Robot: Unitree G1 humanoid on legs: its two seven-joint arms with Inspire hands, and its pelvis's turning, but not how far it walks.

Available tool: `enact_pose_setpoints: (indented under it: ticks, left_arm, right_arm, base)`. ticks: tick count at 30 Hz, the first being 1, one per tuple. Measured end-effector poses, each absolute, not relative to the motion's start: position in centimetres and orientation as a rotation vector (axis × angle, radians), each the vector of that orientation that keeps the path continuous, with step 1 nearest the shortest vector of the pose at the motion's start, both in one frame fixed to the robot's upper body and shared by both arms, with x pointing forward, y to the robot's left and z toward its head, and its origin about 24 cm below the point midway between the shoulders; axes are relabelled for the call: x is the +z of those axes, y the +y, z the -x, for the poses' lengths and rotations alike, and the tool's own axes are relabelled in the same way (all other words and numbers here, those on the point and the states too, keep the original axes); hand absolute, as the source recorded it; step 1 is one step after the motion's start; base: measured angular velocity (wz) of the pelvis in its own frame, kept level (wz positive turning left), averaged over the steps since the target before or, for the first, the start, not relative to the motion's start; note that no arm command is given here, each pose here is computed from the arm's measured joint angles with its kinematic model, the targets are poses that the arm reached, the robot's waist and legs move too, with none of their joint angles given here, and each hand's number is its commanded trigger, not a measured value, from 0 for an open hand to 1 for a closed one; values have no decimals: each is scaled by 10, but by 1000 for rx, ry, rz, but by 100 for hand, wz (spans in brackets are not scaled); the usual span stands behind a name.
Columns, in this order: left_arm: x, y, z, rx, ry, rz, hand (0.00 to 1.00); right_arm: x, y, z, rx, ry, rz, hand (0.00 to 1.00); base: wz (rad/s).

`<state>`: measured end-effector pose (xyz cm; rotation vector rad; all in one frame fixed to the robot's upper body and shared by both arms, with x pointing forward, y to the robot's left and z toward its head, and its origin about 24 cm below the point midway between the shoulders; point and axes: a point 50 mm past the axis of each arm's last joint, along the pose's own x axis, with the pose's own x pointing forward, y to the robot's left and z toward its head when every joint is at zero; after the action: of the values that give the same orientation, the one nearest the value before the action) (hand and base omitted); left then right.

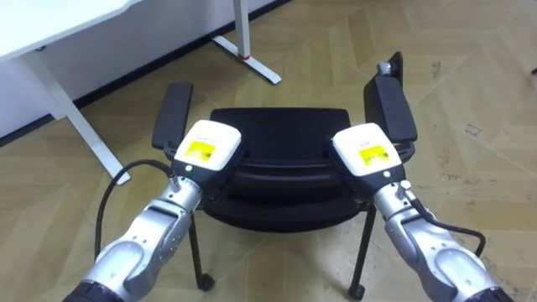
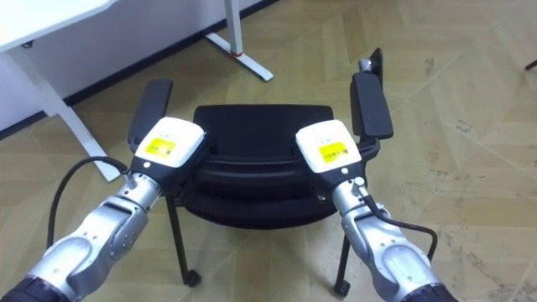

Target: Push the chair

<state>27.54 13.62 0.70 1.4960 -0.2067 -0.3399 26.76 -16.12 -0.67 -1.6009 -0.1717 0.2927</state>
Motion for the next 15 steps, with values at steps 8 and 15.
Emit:
enact_pose_setpoints:
  ticks: [8,15]
  left_arm:
    - [1,134,-274,-357,-189,-1498,100]
    - [-7,137,-272,-393,-168,-1506,100]
  right_arm:
    - [-13,-163,-265,307,-158,1599,100]
    - [-26,-160,-258,340,-114,1561,100]
  base:
    - [4]
    - [8]
